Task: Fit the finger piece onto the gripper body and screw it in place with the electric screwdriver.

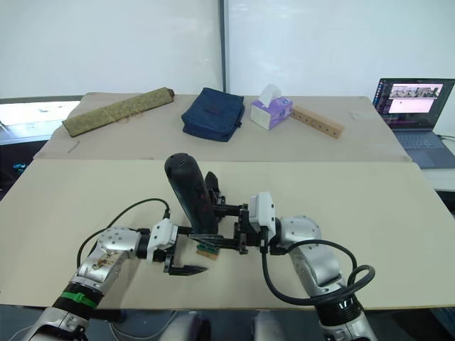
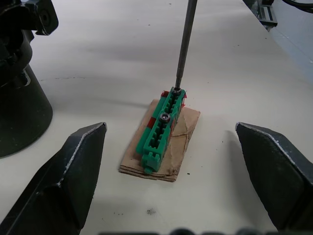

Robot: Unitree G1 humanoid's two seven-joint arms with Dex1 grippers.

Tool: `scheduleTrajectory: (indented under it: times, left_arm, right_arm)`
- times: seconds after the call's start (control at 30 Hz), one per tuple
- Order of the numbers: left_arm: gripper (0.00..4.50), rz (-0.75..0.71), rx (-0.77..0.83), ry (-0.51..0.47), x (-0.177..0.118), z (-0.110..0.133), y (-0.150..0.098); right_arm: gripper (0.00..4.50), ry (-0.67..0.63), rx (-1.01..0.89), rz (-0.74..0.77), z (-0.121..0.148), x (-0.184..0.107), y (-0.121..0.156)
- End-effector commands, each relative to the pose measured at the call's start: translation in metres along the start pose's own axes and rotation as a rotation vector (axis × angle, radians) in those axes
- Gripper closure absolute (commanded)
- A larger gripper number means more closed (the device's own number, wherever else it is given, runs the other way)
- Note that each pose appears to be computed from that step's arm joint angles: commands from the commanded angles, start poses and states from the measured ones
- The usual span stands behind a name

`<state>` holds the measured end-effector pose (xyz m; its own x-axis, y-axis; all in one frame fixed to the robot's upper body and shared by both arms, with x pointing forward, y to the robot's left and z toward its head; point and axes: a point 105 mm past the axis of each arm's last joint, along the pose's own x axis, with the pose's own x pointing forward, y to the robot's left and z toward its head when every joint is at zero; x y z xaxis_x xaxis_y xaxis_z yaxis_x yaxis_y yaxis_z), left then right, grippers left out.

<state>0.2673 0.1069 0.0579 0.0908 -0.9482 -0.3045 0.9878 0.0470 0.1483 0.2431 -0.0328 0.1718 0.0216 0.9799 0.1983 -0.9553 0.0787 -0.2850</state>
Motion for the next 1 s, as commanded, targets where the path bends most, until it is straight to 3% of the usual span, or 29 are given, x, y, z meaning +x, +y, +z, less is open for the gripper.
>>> scheduleTrajectory:
  times: [0.03, 1.0]
  left_arm:
    - [0.00, -0.012, -0.052, 0.043, -0.001, -0.015, -0.008]
    - [0.00, -0.003, -0.048, 0.056, -0.004, -0.017, -0.008]
  right_arm:
    - [2.55, -0.050, -0.069, 0.014, 0.015, 0.003, -0.002]
    - [2.55, -0.029, -0.037, 0.022, 0.002, 0.009, -0.003]
